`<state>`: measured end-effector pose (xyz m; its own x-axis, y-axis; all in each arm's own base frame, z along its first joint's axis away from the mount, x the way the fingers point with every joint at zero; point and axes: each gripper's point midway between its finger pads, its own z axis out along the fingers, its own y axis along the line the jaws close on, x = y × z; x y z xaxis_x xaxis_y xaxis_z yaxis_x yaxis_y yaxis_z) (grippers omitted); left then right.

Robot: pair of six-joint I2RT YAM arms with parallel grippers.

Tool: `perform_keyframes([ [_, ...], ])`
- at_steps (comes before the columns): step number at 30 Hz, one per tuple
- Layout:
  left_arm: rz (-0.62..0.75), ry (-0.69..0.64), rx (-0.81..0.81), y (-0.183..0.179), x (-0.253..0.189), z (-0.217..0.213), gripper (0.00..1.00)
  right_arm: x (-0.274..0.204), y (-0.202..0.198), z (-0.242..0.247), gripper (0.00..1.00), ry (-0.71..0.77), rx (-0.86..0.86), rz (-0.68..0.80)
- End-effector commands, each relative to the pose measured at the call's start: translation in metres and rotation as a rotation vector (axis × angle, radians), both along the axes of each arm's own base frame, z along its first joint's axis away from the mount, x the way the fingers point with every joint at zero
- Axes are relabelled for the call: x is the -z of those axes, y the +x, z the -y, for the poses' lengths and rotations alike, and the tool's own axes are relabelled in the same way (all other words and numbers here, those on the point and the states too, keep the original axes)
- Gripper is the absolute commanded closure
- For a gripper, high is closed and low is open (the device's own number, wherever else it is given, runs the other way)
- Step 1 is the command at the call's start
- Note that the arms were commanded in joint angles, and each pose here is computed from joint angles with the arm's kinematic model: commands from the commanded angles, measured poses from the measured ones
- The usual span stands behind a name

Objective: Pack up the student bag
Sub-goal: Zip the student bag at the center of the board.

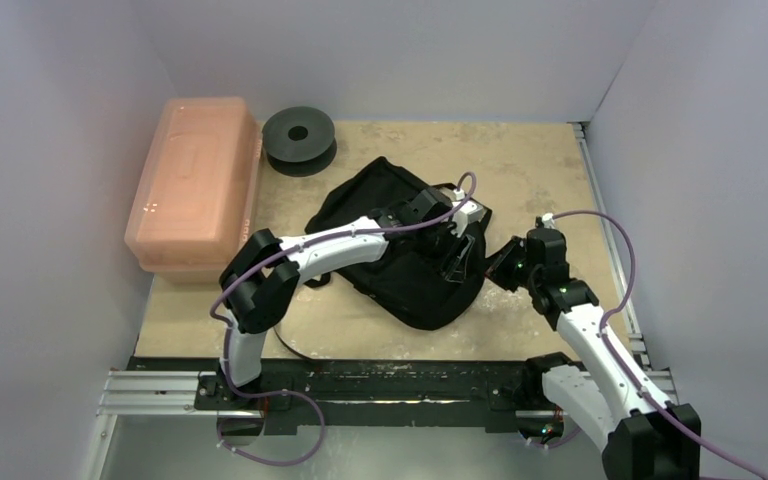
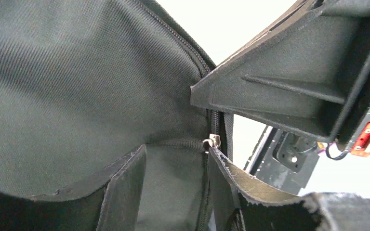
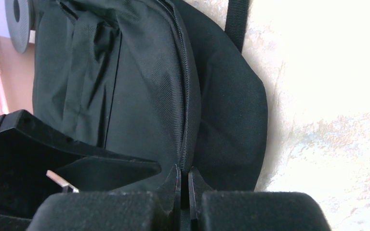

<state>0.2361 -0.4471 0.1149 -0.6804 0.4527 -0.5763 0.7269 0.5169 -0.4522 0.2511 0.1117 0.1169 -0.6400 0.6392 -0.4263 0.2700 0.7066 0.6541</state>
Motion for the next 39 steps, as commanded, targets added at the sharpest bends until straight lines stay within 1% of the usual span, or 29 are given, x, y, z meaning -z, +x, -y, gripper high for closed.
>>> perform_keyframes([
  [1, 0.214, -0.147, 0.092, 0.015, -0.027, 0.016, 0.52, -0.02, 0.011, -0.012, 1.0, 0.057, -0.063, 0.094],
  [6, 0.223, -0.135, 0.15, 0.004, -0.01, 0.025, 0.52, -0.025, 0.013, -0.015, 1.0, 0.078, -0.088, 0.094],
  [8, 0.224, -0.121, 0.148, 0.005, -0.002, 0.028, 0.51, -0.029, 0.012, -0.017, 1.0, 0.089, -0.098, 0.103],
  [11, 0.238, -0.123, 0.133, 0.01, -0.001, 0.035, 0.51, -0.029, 0.009, -0.022, 1.0, 0.12, -0.112, 0.103],
  [13, 0.237, -0.12, 0.13, 0.013, 0.003, 0.039, 0.53, -0.027, 0.006, -0.023, 1.0, 0.13, -0.118, 0.096],
  [16, 0.196, -0.091, 0.14, 0.011, 0.011, 0.04, 0.64, -0.03, 0.005, -0.022, 1.0, 0.131, -0.114, 0.108],
  [17, 0.183, -0.086, 0.147, 0.009, 0.012, 0.039, 0.68, -0.033, 0.006, -0.021, 1.0, 0.131, -0.109, 0.122],
  [18, 0.175, -0.082, 0.152, 0.007, 0.012, 0.038, 0.75, -0.037, 0.007, -0.021, 1.0, 0.134, -0.109, 0.134],
  [20, 0.163, -0.091, 0.164, 0.004, 0.005, 0.036, 0.88, -0.039, 0.008, -0.021, 1.0, 0.136, -0.109, 0.147],
  [23, 0.189, -0.092, 0.139, 0.005, -0.017, 0.023, 1.0, -0.032, 0.007, -0.018, 1.0, 0.119, -0.104, 0.137],
  [27, 0.245, -0.071, 0.082, 0.008, -0.054, 0.004, 1.0, -0.023, 0.008, -0.01, 1.0, 0.058, -0.099, 0.152],
  [30, 0.239, -0.068, 0.033, 0.004, -0.069, -0.009, 1.0, -0.021, 0.009, -0.004, 1.0, -0.011, -0.116, 0.173],
  [33, 0.202, -0.092, 0.013, -0.006, -0.074, -0.016, 1.0, -0.024, 0.01, 0.001, 1.0, -0.064, -0.135, 0.207],
  [36, 0.162, -0.109, 0.03, -0.018, -0.072, -0.019, 1.0, -0.031, 0.008, -0.006, 1.0, -0.054, -0.185, 0.241],
  [37, 0.159, -0.107, 0.03, -0.019, -0.07, -0.02, 1.0, -0.034, 0.006, -0.012, 1.0, -0.032, -0.219, 0.254],
  [39, 0.148, -0.089, 0.027, -0.02, -0.063, -0.025, 1.0, -0.033, 0.004, -0.012, 1.0, -0.038, -0.227, 0.261],
])
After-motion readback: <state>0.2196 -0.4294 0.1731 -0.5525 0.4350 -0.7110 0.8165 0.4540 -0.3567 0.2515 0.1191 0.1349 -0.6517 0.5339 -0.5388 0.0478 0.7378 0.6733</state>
